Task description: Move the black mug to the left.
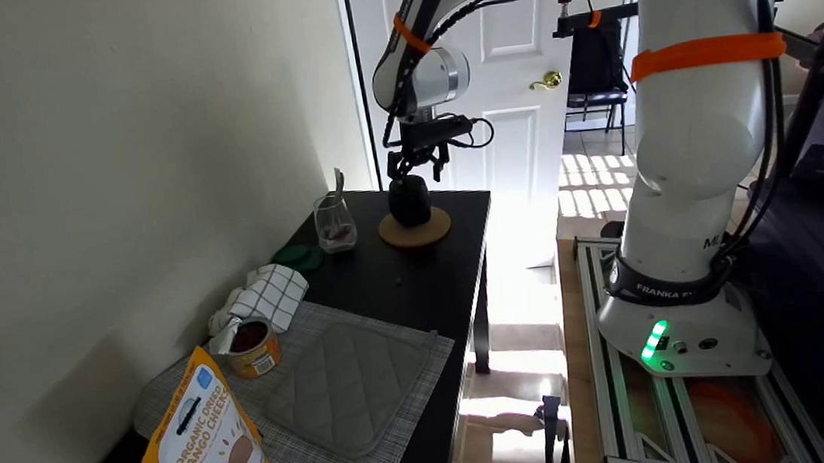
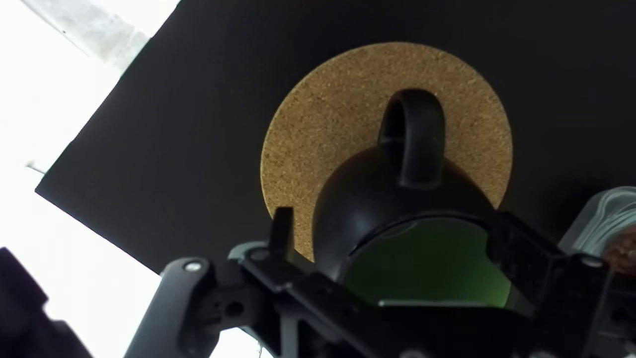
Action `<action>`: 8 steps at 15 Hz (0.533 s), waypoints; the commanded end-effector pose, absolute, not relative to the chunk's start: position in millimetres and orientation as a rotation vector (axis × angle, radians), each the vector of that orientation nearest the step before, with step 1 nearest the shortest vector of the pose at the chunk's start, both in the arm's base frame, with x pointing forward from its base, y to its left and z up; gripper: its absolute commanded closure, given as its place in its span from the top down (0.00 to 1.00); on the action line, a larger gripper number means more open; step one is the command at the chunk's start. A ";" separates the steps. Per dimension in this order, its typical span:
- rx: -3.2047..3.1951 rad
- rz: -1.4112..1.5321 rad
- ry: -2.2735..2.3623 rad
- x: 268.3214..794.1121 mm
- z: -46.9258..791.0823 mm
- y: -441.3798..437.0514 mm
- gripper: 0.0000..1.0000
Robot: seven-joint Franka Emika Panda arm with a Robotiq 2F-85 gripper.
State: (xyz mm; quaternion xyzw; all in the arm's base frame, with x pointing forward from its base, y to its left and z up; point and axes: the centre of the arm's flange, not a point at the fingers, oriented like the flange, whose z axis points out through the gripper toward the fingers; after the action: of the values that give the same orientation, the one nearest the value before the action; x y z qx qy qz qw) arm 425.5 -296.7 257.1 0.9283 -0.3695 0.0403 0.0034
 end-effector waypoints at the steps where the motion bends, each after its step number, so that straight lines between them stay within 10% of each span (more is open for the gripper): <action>1: 2.898 0.162 -1.196 426.7 254.9 -288.7 1.00; 8: 2.897 0.200 -1.224 415.1 271.8 -276.4 1.00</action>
State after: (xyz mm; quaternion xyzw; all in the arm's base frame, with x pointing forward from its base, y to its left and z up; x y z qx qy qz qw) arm 427.7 -290.0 263.8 0.9249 -0.3771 0.0486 0.0018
